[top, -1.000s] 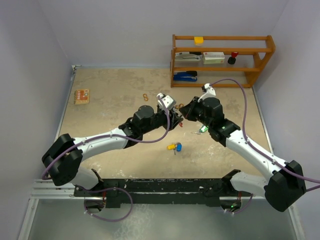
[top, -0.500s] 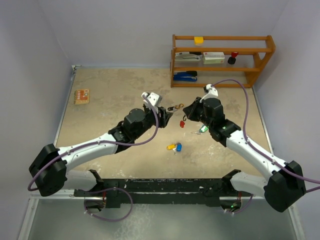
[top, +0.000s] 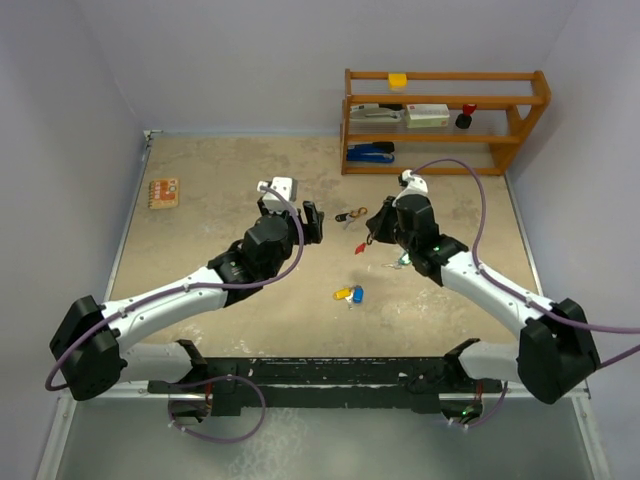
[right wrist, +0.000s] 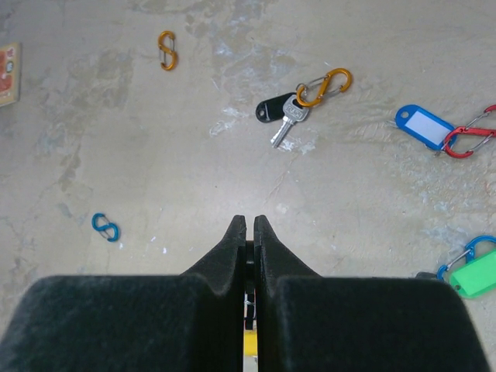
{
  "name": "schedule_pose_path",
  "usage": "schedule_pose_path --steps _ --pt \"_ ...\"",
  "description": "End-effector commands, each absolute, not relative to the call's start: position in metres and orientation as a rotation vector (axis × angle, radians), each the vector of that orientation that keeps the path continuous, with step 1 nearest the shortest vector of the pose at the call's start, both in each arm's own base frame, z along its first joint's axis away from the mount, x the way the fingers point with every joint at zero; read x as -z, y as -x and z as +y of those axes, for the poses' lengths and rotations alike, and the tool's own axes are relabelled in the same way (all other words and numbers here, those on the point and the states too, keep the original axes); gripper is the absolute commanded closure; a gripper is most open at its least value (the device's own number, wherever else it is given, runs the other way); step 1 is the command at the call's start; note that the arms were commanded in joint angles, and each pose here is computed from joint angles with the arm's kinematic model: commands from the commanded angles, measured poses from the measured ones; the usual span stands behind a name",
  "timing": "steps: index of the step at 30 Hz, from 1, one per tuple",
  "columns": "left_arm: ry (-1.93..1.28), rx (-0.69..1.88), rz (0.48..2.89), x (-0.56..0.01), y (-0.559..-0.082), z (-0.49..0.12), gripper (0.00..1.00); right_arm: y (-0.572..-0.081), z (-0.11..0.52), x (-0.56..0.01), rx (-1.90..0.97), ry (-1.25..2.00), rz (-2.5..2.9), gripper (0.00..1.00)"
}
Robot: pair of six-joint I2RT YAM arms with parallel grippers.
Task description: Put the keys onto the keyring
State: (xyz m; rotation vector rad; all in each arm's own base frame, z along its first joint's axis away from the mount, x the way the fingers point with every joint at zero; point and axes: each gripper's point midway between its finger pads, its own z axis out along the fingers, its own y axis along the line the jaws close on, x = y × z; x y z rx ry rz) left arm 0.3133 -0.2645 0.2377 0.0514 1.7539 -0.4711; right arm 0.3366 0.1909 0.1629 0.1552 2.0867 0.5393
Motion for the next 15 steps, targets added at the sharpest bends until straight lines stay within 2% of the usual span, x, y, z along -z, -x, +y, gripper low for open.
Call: schedule_pose_path --steps 1,15 --pt "0.080 0.468 1.681 -0.274 -0.320 -0.250 0.32 -0.354 0.192 -0.171 -0.541 -0.155 2.026 1.00" --pt "0.098 0.439 1.697 -0.267 -0.318 -0.242 0.27 -0.374 0.220 -0.133 -0.666 -0.133 2.077 1.00"
